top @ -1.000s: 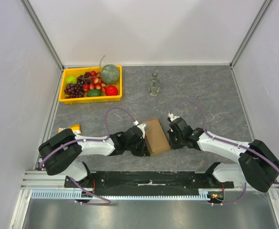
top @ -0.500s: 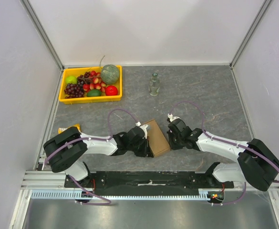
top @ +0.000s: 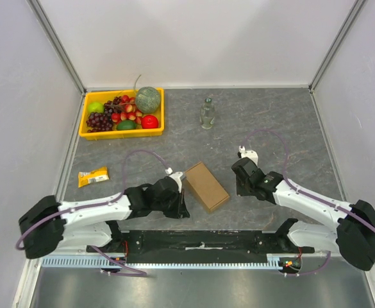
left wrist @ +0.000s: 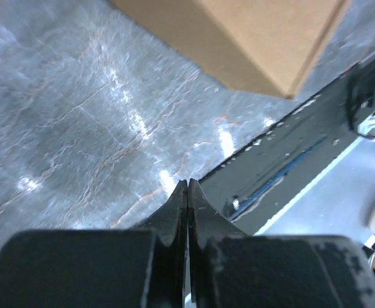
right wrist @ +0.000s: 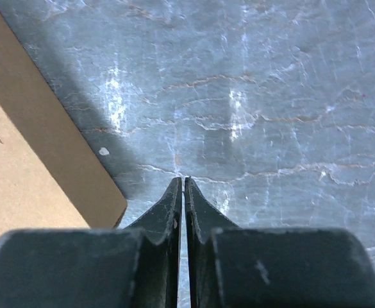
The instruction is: Fold the paper box
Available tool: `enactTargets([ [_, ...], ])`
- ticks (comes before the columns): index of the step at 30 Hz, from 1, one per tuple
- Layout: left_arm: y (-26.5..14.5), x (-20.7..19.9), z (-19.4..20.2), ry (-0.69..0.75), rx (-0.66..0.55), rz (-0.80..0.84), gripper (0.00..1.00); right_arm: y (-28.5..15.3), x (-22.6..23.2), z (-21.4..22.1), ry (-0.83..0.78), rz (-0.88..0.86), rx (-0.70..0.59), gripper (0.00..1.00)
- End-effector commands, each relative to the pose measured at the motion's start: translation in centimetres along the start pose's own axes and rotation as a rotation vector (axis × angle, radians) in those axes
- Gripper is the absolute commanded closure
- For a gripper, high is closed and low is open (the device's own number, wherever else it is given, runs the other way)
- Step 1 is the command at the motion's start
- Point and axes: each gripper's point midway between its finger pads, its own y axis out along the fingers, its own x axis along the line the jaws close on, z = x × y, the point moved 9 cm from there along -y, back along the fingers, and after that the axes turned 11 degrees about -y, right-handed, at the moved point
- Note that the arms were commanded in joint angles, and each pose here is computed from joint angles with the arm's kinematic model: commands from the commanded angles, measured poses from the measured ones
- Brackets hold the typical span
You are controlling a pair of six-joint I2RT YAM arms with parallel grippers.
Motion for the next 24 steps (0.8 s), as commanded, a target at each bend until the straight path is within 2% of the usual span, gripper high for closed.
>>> enactTargets([
  [1,-4.2,-2.3,-3.0,0.096,-0.206,-0.058,0.98,-1.1,-0.5,-0.2,0.072,0.040,0.002,0.90],
  [6,-6.9,-4.2,-10.6,0.137,-0.439,-0.046,0.98,-1.4,0.4,1.1,0.148,-0.079,0.046,0.94],
  [9,-6.9,-2.8,-15.4,0.115,-0.529,-0.042,0.98,-1.6,0.8,1.6,0.187,-0.132,0.052,0.97],
  [12,-5.6,-1.5,-19.1,0.114,-0.527,-0.086,0.98,-1.7,1.2,1.9,0.209,-0.171,0.063,0.98],
  [16,-3.2,-0.2,-21.8,0.119,-0.513,-0.158,0.98,-1.8,1.8,2.0,0.234,-0.212,0.062,0.99],
  [24,1.9,2.0,-21.6,0.103,-0.361,-0.143,0.98,-1.2,2.8,1.5,0.269,-0.281,0.045,0.99],
])
